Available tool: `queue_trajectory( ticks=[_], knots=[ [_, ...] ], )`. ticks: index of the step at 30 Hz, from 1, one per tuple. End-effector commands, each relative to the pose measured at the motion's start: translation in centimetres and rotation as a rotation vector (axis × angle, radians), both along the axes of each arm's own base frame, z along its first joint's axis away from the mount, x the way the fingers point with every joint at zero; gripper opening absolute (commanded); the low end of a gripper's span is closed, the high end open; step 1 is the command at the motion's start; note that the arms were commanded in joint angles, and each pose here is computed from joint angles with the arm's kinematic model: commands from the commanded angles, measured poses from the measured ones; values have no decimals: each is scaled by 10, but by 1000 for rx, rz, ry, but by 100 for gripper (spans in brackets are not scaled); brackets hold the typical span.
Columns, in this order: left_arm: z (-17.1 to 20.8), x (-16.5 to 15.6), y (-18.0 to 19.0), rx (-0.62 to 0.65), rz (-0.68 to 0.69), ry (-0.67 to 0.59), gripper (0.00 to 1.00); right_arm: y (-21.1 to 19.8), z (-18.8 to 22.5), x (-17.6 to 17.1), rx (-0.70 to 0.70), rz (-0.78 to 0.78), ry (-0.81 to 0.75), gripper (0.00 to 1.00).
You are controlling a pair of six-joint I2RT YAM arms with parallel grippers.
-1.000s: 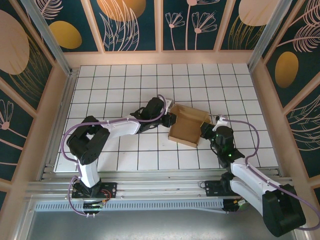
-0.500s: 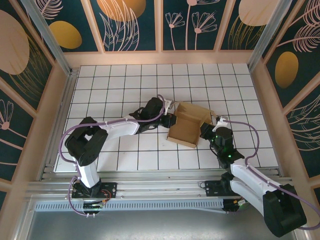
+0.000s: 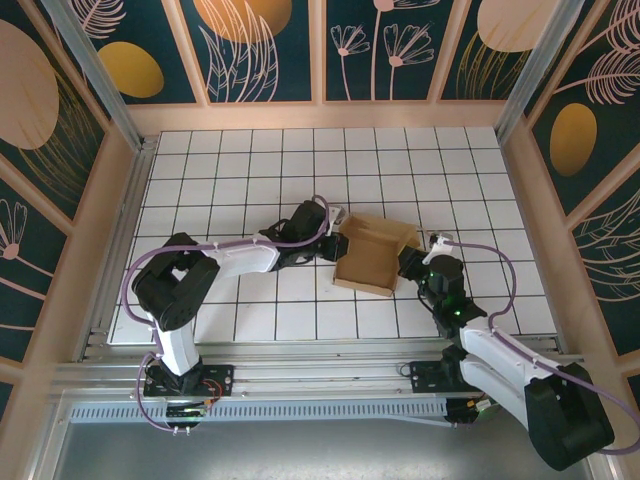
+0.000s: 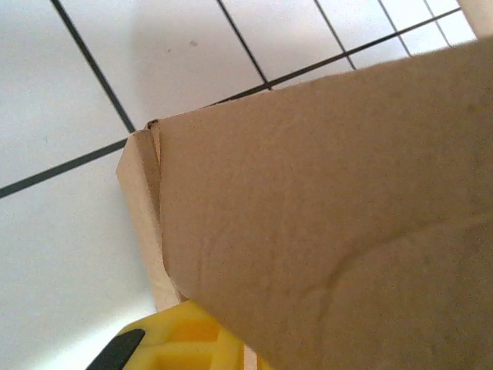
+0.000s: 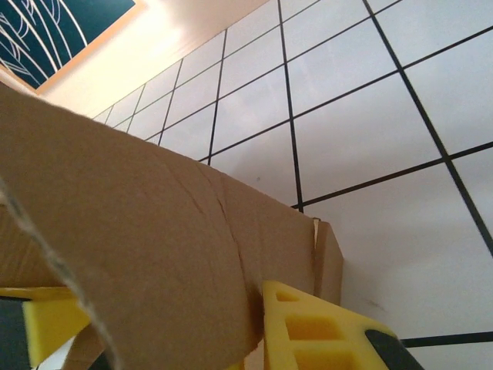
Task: Fold the paper box
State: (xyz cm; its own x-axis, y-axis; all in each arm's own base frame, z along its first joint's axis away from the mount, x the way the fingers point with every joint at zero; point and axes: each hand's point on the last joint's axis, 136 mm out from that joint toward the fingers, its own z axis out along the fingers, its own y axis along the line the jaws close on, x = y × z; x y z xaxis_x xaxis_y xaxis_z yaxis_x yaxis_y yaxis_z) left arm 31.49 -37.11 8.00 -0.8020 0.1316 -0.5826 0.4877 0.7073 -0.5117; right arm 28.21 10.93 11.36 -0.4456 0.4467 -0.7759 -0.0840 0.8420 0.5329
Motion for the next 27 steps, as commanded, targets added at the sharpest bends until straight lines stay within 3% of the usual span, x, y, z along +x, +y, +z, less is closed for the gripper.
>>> queue_trajectory(
  ticks=[1,13,20,27],
  knots=[
    [-13,-3,6,30,29,23,11,0,-42,-19,-35,20,134,13],
    [2,-5,8,-2,16,-27,14,3,-46,-14,-63,6,152,12],
    [-1,-6,7,-3,10,-20,14,32,-39,-11,7,99,174,13],
    [-2,-5,8,2,12,-24,14,24,-69,-17,-47,52,282,12]
  ],
)
